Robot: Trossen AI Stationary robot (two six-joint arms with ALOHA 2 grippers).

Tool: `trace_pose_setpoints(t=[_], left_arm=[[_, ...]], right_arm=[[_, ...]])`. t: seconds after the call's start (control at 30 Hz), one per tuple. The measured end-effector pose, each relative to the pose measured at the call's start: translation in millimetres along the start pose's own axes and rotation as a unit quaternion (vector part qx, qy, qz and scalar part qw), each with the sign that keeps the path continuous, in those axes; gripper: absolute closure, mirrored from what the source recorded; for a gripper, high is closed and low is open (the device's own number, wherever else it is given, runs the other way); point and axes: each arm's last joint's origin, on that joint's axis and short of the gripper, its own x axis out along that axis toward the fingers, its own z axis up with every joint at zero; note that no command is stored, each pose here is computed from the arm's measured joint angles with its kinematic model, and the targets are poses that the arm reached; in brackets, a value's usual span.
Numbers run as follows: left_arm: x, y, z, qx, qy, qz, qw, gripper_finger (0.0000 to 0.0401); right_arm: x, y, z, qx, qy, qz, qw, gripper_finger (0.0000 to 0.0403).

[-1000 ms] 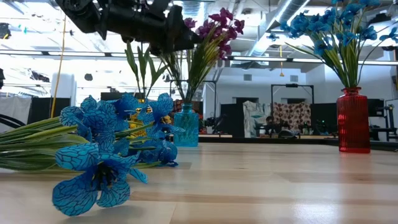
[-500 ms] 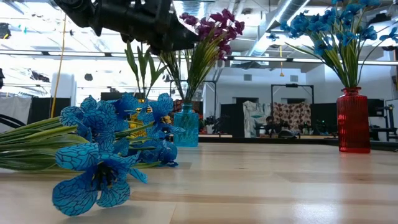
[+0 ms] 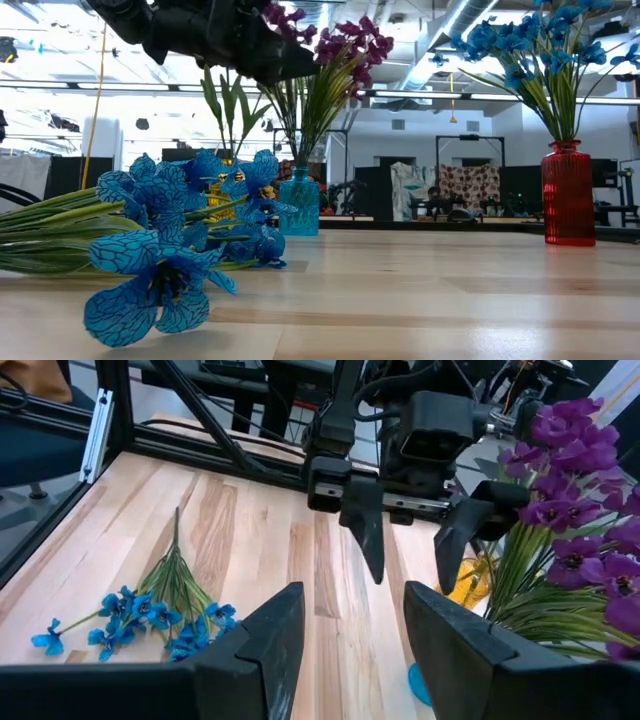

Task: Sort flowers into vase by color
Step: Put the violet flower into the blue vase

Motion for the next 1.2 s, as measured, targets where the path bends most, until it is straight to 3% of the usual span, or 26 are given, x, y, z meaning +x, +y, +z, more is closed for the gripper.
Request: trace_pose_setpoints(t=[0.13, 0.33, 0.73, 0.9, 1.03, 1.2], left_arm=[[-4, -2, -5, -0.009, 0.040, -0.007, 0.999, 0.0166], [-13, -2, -11, -0.044, 0.104, 0.027, 0.993, 0.0166], [-23, -7, -20, -0.053, 0.172, 0.011, 0.984, 0.0166], [-22, -6, -15, -0.034, 0.142, -0.005, 0.989, 0.0166], [-19, -5, -4, -0.055, 0.079, -0.015, 0.995, 0.0166], [-19, -7, 4, -0.088, 0.031, -0.074, 0.993, 0.0166]], right_arm=[[0, 0, 0, 0.000, 0.000, 0.000, 1.000, 0.0204], [0, 0, 0, -0.001, 0.000, 0.000, 1.000, 0.0204], [0, 0, 0, -0.002, 0.000, 0.000, 1.000, 0.0204], [0, 0, 0, -0.002, 0.000, 0.000, 1.000, 0.0204], [0, 0, 0, -0.001, 0.000, 0.000, 1.000, 0.0204], [0, 0, 0, -0.001, 0.000, 0.000, 1.000, 0.0204]])
